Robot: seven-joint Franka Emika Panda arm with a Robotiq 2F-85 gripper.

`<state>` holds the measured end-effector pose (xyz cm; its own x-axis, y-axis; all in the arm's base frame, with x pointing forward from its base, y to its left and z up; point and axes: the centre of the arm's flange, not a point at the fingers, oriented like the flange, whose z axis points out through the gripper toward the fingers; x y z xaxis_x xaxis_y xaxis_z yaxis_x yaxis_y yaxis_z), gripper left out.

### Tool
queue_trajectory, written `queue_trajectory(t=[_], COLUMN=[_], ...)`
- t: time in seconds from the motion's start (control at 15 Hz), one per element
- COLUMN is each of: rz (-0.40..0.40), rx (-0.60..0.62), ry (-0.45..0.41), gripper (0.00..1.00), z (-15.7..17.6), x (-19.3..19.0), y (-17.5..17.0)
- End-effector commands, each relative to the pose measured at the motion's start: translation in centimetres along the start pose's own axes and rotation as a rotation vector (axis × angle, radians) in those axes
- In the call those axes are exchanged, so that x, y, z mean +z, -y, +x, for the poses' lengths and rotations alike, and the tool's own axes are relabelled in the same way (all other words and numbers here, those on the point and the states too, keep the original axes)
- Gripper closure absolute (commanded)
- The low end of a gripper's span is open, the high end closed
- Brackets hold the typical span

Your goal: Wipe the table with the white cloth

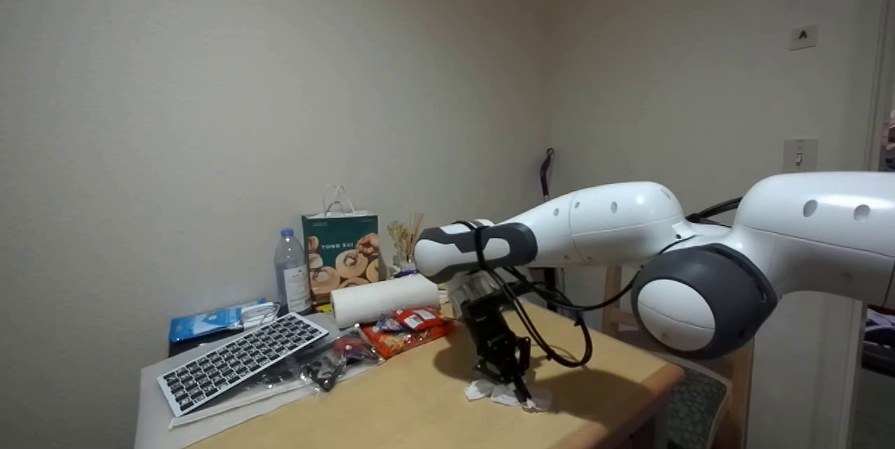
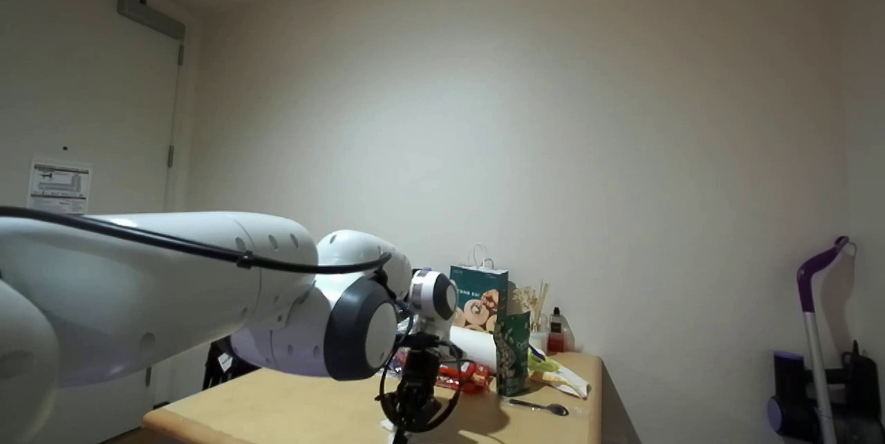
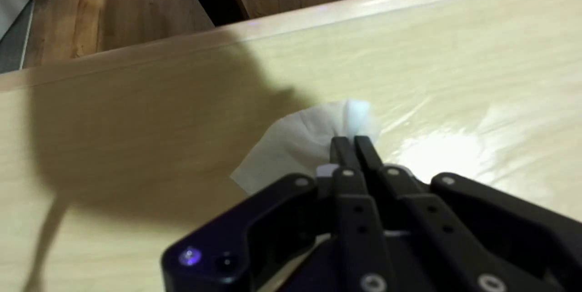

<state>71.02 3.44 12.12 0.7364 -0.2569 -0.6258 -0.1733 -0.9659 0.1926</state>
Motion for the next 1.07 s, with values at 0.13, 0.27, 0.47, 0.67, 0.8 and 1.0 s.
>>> queue_trajectory(t=[0.13, 0.27, 0.47, 0.67, 0.8, 1.0], rz=[0.088, 0.098, 0.109, 0.181, 0.215, 0.293], rx=[0.071, 0.079, 0.114, 0.259, 0.34, 0.459], ry=[0.007, 0.009, -0.01, -0.004, 0.004, 0.032], gripper=[0.94, 0.94, 0.95, 0.94, 0.94, 0.95], z=[1.7, 1.8, 2.2, 4.1, 4.5, 5.3], x=[-0.1, -0.1, -0.4, -0.9, -0.4, 0.7], y=[-5.9, -6.5, -6.0, -11.5, -16.0, -21.8])
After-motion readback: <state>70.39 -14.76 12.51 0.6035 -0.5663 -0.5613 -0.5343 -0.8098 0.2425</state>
